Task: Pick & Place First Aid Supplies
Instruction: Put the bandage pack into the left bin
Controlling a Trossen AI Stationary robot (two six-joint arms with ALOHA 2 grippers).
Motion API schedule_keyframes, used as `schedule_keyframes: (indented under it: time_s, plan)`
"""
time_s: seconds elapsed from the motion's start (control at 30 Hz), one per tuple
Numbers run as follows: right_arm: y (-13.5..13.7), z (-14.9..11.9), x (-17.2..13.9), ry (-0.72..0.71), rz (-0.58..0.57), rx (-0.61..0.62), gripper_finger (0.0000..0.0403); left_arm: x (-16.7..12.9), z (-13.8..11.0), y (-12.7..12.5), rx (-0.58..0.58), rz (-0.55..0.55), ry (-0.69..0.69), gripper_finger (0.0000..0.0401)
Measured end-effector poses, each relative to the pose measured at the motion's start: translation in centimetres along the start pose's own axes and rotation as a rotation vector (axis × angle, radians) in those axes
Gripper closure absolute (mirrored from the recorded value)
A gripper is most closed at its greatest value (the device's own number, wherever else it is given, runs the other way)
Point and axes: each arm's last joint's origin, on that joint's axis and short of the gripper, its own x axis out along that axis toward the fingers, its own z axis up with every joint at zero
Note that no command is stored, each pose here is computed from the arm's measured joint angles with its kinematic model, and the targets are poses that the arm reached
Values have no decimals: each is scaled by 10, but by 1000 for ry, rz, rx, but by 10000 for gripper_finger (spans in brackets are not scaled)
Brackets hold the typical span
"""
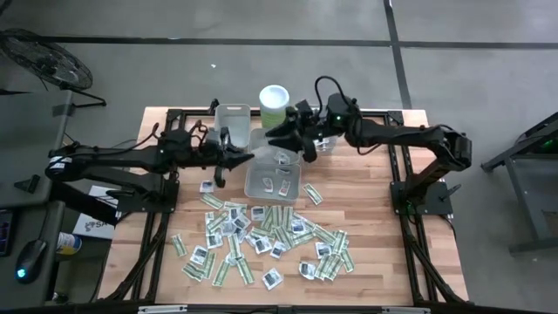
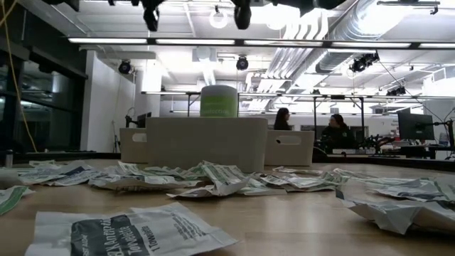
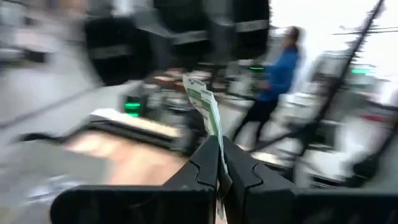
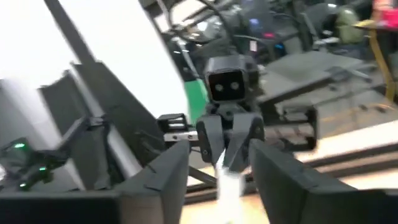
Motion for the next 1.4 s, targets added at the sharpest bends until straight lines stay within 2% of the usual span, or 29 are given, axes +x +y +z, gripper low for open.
schedule_keyframes:
  time_s: [0.1, 0.23, 0.4, 0.53, 0.83, 0.93, 1.27, 1.4]
  plan:
    - [1, 4, -11, 19, -120, 0, 209, -9, -2, 13, 22, 217, 45, 400]
    - [5, 6, -24, 57, -293, -26, 202, -21, -8, 35, 77, 494, 134, 401]
    - [8, 6, -37, 96, -473, -34, 202, -29, -19, 67, 76, 679, 292, 401]
    - [9, 4, -42, 115, -543, -17, 202, -31, -31, 93, 74, 803, 415, 401]
    - [7, 1, -44, 134, -600, 7, 202, -23, -59, 141, 101, 857, 648, 401]
    - [6, 0, -44, 145, -612, 11, 202, -23, -65, 151, 85, 876, 683, 401]
    - [6, -2, -45, 163, -628, 17, 202, -21, -77, 164, 74, 858, 758, 399]
    - [5, -2, -45, 165, -629, 17, 202, -21, -78, 163, 83, 852, 762, 372]
